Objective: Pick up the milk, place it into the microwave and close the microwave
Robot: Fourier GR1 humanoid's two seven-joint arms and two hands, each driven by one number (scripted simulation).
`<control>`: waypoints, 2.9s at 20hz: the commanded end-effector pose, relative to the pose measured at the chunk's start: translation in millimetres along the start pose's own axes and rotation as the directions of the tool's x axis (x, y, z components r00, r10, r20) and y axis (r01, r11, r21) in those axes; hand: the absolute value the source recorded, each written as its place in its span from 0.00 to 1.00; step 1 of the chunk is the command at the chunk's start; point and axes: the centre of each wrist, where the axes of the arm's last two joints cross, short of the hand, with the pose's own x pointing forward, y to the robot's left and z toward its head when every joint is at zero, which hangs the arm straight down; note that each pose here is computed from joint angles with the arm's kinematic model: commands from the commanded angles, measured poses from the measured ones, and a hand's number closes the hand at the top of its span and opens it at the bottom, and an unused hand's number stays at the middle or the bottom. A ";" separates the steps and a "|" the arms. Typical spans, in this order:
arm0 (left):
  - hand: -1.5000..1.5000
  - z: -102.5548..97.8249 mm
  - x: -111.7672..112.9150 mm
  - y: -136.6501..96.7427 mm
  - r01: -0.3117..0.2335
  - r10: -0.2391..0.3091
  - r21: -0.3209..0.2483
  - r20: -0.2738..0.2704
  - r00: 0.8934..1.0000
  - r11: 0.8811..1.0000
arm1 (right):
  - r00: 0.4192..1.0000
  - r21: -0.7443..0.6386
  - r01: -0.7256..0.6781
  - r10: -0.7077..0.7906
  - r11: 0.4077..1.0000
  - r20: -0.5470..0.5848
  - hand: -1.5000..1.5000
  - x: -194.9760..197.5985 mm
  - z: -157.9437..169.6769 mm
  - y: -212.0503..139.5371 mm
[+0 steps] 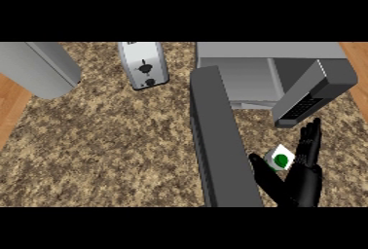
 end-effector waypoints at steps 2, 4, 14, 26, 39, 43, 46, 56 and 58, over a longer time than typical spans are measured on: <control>0.00 -0.6 5.8 -2.7 0.005 -0.005 -0.016 -0.013 1.000 1.000 | 0.997 -0.043 -0.071 0.069 0.997 -0.038 0.00 -49.0 2.2 -11.4; 0.00 16.3 8.3 4.2 0.007 -0.007 0.010 -0.005 1.000 1.000 | 0.997 -0.051 -0.076 0.074 0.996 -0.036 0.00 -47.2 20.8 -33.4; 0.00 8.5 8.4 12.5 0.013 -0.013 -0.007 -0.002 1.000 1.000 | 0.997 -0.045 -0.043 0.040 0.998 -0.059 0.00 -117.6 11.8 -66.9; 0.00 8.1 14.3 26.0 0.007 -0.007 -0.010 -0.011 1.000 1.000 | 0.990 -0.015 -0.103 0.101 0.995 -0.100 0.00 -176.6 16.5 -68.1; 0.00 25.9 -2.6 14.4 0.011 -0.011 0.001 0.006 1.000 1.000 | 0.996 0.027 -0.068 0.069 0.997 -0.061 1.00 -211.5 -10.4 -56.7; 0.00 28.1 12.4 13.3 -0.008 0.008 -0.028 0.000 1.000 1.000 | 0.989 0.087 -0.145 0.141 0.986 0.049 1.00 -212.2 -24.9 -56.1; 0.00 27.0 9.7 24.0 -0.003 0.003 -0.026 0.008 1.000 1.000 | 0.986 0.026 -0.132 0.128 0.991 0.106 1.00 -208.1 -24.1 -47.7; 0.00 18.1 3.6 17.7 -0.019 0.019 -0.039 0.004 1.000 0.999 | 0.977 0.575 0.048 -0.157 0.817 0.142 1.00 -186.8 -104.1 -59.1; 0.00 18.3 -2.0 29.7 -0.006 0.007 -0.030 0.015 1.000 1.000 | 0.967 0.607 0.080 -0.208 0.791 0.144 1.00 -186.8 -112.7 -66.9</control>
